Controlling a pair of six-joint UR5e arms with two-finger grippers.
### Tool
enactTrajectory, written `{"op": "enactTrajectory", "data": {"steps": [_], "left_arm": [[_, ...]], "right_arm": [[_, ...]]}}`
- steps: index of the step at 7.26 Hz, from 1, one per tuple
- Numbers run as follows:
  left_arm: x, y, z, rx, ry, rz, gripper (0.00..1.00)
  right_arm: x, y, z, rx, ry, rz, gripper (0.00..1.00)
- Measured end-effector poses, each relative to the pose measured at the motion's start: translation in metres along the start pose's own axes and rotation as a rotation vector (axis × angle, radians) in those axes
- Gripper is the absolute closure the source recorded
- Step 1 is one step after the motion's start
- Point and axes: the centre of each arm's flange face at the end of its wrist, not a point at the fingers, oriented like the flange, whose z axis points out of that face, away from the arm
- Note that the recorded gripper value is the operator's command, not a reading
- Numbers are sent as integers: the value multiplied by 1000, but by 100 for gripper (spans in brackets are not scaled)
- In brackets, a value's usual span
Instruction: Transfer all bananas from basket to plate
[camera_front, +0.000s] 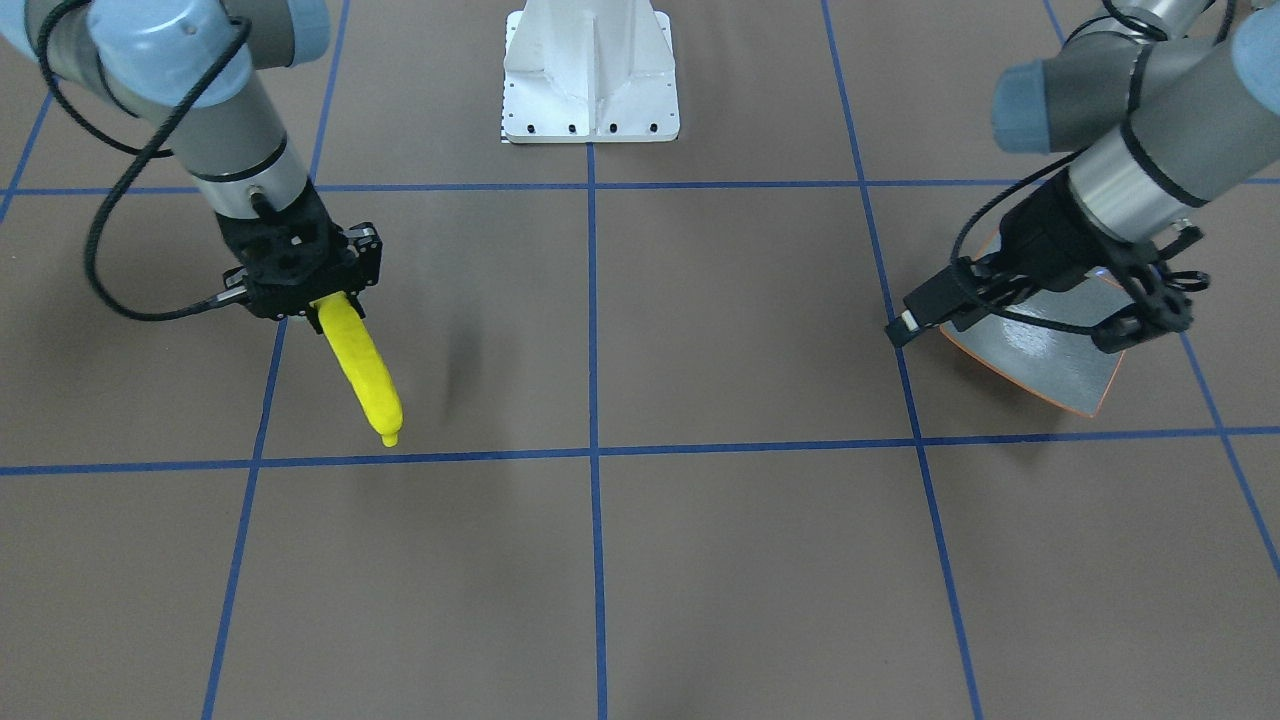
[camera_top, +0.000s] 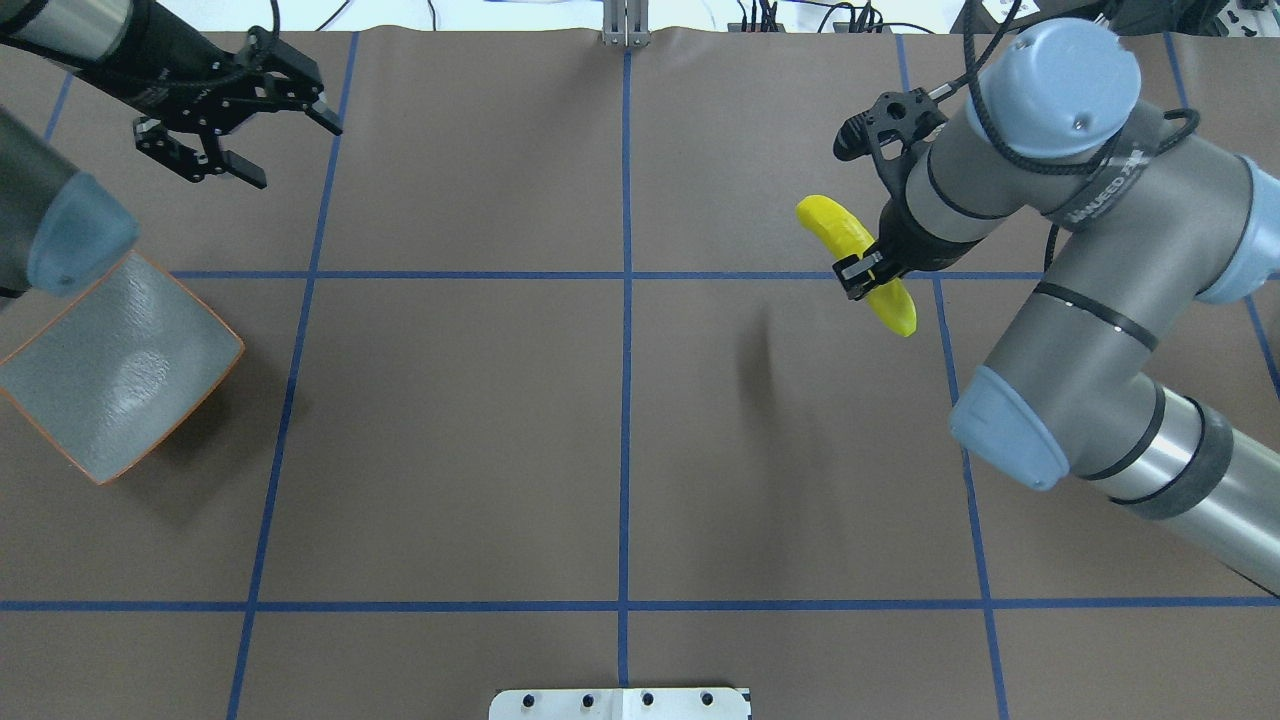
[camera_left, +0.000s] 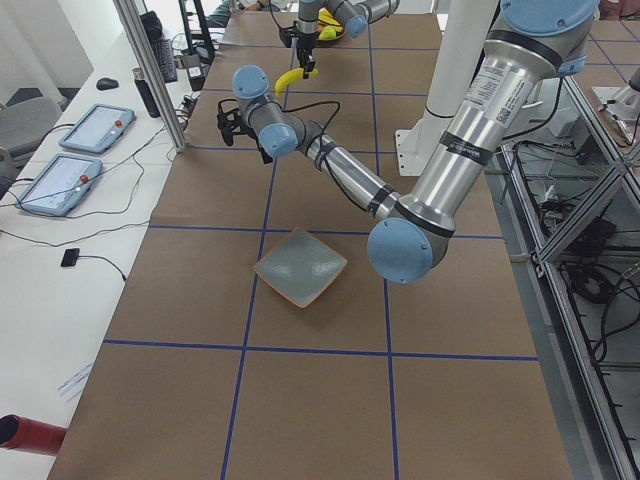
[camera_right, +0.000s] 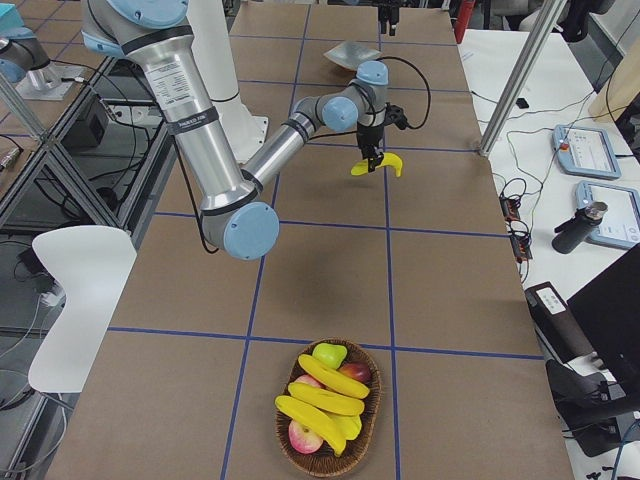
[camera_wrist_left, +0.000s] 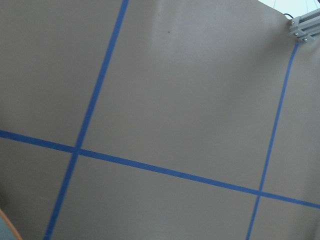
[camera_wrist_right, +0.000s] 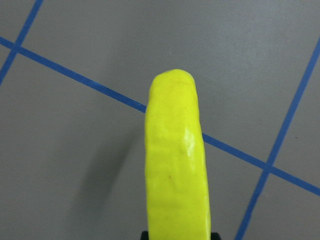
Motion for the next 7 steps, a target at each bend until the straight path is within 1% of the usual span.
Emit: {"op": "enactTrajectory", "data": {"steps": [1, 2, 3, 5, 6, 7], "left_arm": [[25, 22, 21, -30, 5, -31, 0], [48, 41, 34, -56, 14, -47, 0], [65, 52, 40, -69, 25, -56, 0], [80, 63, 42, -78, 51, -57, 0], [86, 67, 42, -79, 79, -62, 0], [91, 71, 44, -68, 127, -66, 0]], "right_arm": [[-28, 1, -3, 25, -4, 8, 100], [-52, -1, -8, 40, -27, 39, 100], [-74, -2, -13, 54, -60, 74, 100], [-103, -2, -16, 87, -133, 132, 100], [-112, -1, -18, 105, -175, 167, 100], [-118, -2, -22, 122, -227, 206, 100]]}}
